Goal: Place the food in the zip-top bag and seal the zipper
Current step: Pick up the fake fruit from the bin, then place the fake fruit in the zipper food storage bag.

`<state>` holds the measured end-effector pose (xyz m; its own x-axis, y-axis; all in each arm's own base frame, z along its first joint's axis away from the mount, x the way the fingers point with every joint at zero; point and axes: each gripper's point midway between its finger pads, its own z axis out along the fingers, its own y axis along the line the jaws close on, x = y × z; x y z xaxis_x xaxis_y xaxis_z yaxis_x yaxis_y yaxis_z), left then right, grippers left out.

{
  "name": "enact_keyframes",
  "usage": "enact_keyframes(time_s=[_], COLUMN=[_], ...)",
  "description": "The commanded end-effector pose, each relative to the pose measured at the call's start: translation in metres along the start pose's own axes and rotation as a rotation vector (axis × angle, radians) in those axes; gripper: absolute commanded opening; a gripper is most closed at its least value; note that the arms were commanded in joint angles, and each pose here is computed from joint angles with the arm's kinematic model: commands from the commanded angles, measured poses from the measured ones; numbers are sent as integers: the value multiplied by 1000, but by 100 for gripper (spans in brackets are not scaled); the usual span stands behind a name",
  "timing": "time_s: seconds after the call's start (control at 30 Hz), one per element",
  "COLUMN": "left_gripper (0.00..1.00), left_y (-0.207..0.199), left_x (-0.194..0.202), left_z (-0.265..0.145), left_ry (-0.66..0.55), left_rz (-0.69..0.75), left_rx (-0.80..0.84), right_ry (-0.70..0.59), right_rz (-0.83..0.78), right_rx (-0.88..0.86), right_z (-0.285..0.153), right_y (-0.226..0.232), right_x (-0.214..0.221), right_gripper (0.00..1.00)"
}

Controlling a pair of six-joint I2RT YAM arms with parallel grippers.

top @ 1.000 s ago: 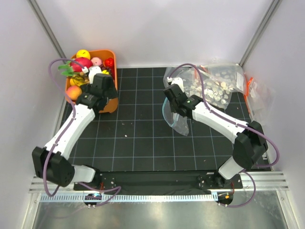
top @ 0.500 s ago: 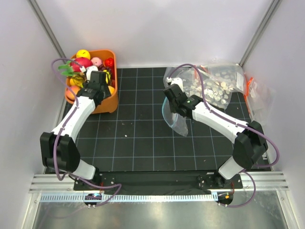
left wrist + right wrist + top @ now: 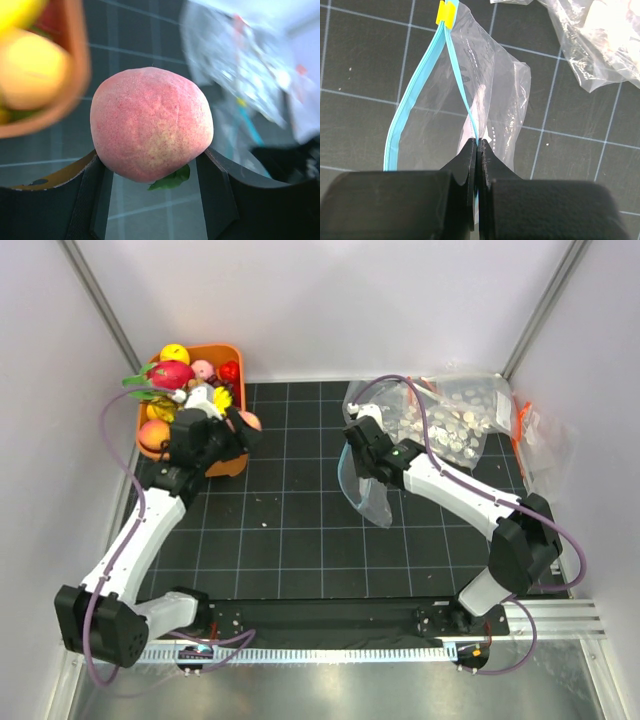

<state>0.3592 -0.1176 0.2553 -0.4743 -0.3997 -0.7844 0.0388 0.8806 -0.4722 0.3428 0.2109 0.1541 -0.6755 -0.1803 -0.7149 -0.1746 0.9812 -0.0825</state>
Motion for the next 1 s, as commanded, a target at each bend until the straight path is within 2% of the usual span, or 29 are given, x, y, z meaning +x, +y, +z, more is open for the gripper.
enact_keyframes(time_s=[0.0, 0.13, 0.17, 0.23, 0.3, 0.43, 0.63, 0.97], left_gripper=[36, 36, 36, 34, 32, 32, 32, 31], left_y=[-76, -130, -141, -152, -170, -188, -198, -182], left_x=[30, 79, 78, 103, 110, 131, 160, 200], left_z=[-7, -8, -6, 2, 1, 10, 26, 47], left_ry=[97, 213, 193, 274, 287, 342, 425, 518], left_rz=[-42, -22, -30, -82, -96, -116, -132, -107], left_rx=[343, 507, 559, 613, 704, 756, 752, 650], right_ry=[-64, -67, -70, -71, -73, -78, -94, -111], right_rz=[15, 30, 33, 39, 44, 47, 56, 51], right_rx=[-65, -91, -97, -112, -123, -145, -154, -140], right_z=[-21, -25, -25, -26, -28, -30, -35, -40], right_y=[9, 13, 14, 17, 18, 20, 17, 12], right_x=[-28, -30, -31, -31, -31, -29, -26, -29], right_gripper=[1, 1, 1, 1, 1, 1, 1, 1])
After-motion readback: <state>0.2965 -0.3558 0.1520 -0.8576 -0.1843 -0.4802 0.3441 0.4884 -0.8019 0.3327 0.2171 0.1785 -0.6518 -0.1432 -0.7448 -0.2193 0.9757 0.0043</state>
